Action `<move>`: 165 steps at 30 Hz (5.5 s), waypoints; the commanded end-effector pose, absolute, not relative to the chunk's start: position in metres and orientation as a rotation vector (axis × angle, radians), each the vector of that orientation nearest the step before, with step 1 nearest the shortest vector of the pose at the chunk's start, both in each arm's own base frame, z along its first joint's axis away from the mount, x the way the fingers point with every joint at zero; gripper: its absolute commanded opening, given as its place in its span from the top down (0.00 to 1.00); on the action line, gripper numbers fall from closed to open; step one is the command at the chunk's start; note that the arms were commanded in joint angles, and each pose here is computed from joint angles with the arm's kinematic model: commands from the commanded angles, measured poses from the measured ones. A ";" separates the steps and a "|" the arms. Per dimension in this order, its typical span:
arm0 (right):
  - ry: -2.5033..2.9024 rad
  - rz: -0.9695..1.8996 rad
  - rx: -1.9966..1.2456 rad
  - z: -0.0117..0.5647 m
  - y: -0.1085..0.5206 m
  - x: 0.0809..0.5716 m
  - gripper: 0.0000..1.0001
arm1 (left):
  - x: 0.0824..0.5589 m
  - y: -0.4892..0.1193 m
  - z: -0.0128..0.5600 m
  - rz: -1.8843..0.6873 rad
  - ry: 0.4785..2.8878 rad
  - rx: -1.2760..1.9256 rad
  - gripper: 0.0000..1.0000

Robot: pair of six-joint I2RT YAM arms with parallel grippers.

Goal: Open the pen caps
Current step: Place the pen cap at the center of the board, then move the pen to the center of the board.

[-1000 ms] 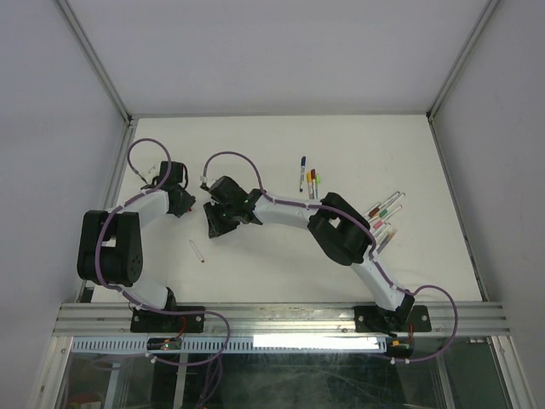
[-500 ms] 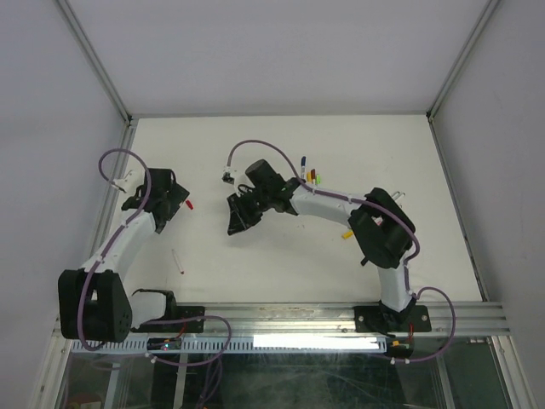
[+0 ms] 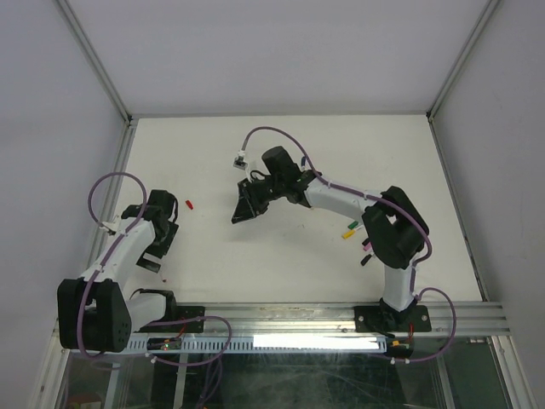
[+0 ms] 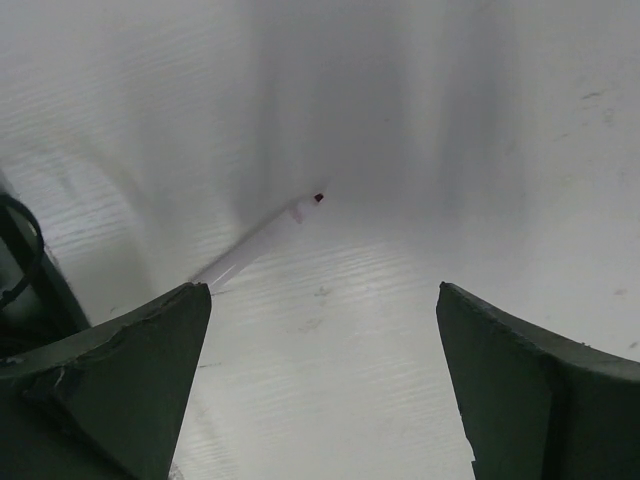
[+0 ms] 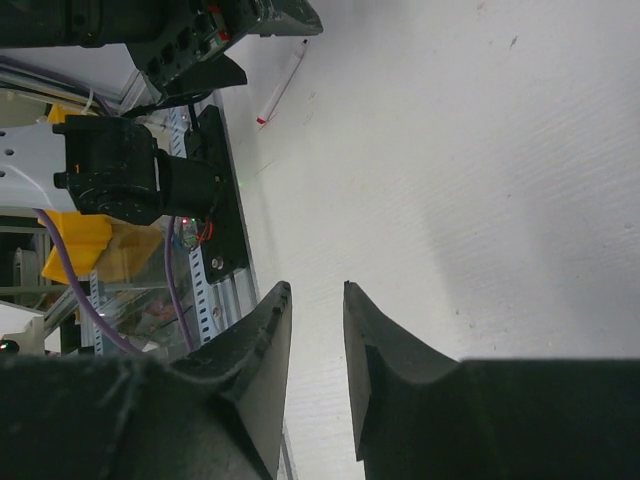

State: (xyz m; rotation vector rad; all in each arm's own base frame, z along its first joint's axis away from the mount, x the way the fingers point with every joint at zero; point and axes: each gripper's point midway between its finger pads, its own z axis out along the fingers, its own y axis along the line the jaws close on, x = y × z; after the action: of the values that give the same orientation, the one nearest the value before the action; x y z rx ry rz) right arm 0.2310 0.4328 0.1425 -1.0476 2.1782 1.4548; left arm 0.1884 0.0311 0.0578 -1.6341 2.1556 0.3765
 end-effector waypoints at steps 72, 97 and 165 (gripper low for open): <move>1.740 1.234 -1.602 0.174 0.329 0.230 0.67 | 0.260 0.075 0.042 0.150 1.961 -1.643 0.02; 1.648 1.518 -1.487 0.218 0.329 0.203 0.67 | 0.296 0.095 0.039 0.248 2.114 -1.529 0.14; 1.823 0.902 -0.854 0.212 0.155 0.310 0.14 | 0.277 -0.226 0.242 -1.032 1.713 0.035 0.04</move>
State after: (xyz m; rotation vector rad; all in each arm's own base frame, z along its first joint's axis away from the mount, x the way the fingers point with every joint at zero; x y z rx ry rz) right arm 0.3001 0.1653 0.1774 -0.8914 1.9737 0.9357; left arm 0.2750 -0.2123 0.2265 0.0175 1.8220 -1.0553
